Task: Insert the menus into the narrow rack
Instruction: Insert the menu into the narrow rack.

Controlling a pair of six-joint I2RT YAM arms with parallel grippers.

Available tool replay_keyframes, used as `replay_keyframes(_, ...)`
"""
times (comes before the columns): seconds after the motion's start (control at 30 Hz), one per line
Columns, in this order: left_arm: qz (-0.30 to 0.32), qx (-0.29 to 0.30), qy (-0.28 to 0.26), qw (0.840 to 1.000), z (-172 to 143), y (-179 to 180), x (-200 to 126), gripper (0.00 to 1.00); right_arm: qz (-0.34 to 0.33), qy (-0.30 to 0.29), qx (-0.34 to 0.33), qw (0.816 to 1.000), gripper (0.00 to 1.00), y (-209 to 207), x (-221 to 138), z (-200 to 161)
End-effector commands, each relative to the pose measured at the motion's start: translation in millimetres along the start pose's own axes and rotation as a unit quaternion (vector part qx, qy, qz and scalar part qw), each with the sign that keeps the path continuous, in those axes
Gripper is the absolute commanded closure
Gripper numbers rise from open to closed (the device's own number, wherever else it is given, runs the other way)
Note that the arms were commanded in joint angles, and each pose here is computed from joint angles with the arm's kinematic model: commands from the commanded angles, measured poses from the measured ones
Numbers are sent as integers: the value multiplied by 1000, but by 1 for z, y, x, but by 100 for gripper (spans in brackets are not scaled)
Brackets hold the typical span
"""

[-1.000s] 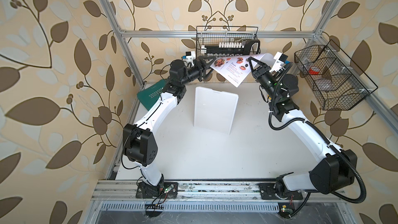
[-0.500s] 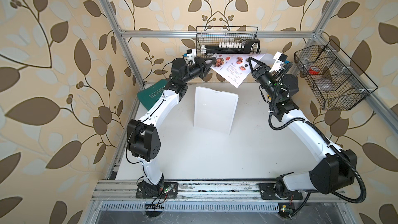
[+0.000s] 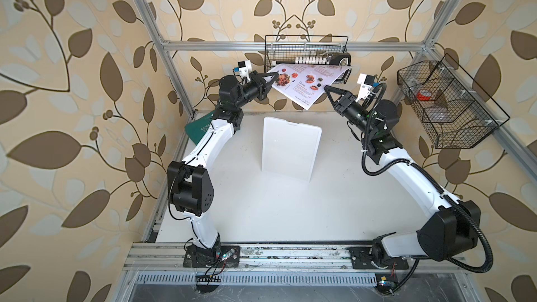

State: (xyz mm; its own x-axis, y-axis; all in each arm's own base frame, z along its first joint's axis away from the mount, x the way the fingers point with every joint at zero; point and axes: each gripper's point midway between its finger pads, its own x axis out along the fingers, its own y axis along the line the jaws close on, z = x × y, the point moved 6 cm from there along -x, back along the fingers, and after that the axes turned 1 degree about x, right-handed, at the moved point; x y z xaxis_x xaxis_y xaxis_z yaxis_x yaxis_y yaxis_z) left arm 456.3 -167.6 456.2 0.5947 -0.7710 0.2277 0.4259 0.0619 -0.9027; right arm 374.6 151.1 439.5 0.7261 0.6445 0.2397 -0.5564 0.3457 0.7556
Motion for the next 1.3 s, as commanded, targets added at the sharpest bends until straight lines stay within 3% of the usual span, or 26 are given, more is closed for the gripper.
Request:
replay_keyframes(0.0, -67, 87, 18, 994, 2, -45, -2, 100, 25, 66, -3, 998, 67, 2, 7, -15)
replay_keyframes(0.13, -83, 94, 23, 992, 2, -45, 0, 100, 34, 98, 3, 995, 75, -1, 12, -23)
replay_keyframes(0.27, -94, 92, 33, 991, 3, -48, 2, 100, 17, 120, 1, 993, 75, -10, 17, -29)
replay_keyframes(0.33, -98, 92, 32, 990, 3, -50, 2, 100, 17, 143, 2, 990, 71, -10, 18, -33)
replay_keyframes(0.53, -115, 81, 20, 990, 6, -50, 3, 100, 8, 187, 38, 982, 35, -17, 9, -49)
replay_keyframes(0.8, -153, 85, 8, 984, 14, -67, 7, 100, 38, 224, 124, 966, 19, -19, 6, -67)
replay_keyframes(1.07, -156, 78, 23, 984, 4, -69, 8, 100, 99, 210, 151, 961, 16, -5, 28, -65)
replay_keyframes(1.27, -140, 80, 37, 986, -2, -60, 7, 100, 115, 181, 110, 970, 19, 11, 36, -46)
